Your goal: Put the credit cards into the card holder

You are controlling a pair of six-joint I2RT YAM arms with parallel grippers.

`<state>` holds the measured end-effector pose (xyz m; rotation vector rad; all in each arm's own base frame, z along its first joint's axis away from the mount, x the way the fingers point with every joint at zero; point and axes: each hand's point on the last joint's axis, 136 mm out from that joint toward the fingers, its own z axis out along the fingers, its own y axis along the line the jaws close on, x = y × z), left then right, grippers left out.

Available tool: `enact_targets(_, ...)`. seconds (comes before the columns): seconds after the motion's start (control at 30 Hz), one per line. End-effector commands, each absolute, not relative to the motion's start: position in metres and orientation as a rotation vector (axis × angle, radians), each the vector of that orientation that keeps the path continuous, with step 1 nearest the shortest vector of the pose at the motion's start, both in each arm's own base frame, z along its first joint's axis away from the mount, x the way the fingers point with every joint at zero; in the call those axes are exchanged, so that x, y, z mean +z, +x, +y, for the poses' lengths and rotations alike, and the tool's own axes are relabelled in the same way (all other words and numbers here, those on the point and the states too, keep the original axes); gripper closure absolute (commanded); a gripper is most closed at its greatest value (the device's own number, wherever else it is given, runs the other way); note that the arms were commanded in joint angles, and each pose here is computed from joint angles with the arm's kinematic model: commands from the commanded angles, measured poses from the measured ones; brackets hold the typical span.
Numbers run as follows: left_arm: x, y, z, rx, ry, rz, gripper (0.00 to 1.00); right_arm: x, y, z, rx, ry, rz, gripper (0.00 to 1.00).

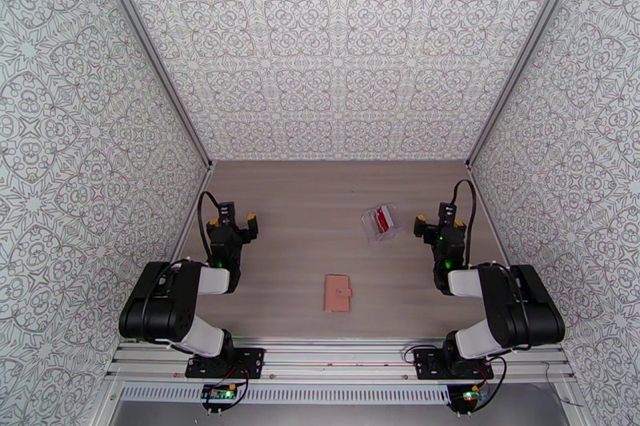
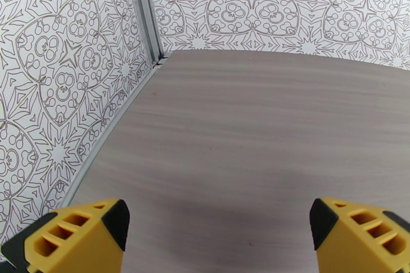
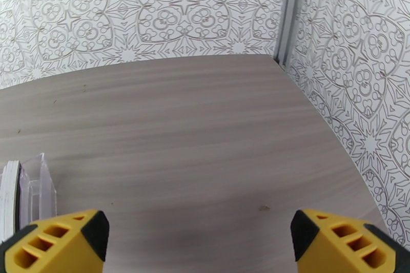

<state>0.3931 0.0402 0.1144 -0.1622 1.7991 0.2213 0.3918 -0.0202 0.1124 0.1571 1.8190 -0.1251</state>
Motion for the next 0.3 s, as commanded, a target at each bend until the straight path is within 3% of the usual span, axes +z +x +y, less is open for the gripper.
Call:
enact_targets(0.0,0.1153,0.3945,0.0443,0.232,-0.172,1.8,0.01,0.1179,0.401,-0.0088,-0.091,0.094,1.819,0.01)
enact_targets(0.27,0.1147,0.3957,0.0458,0.223,-0.178,1.806,0.01,0.119,0.3999,-0.0091,-0.086,0.095,1.813,0.01)
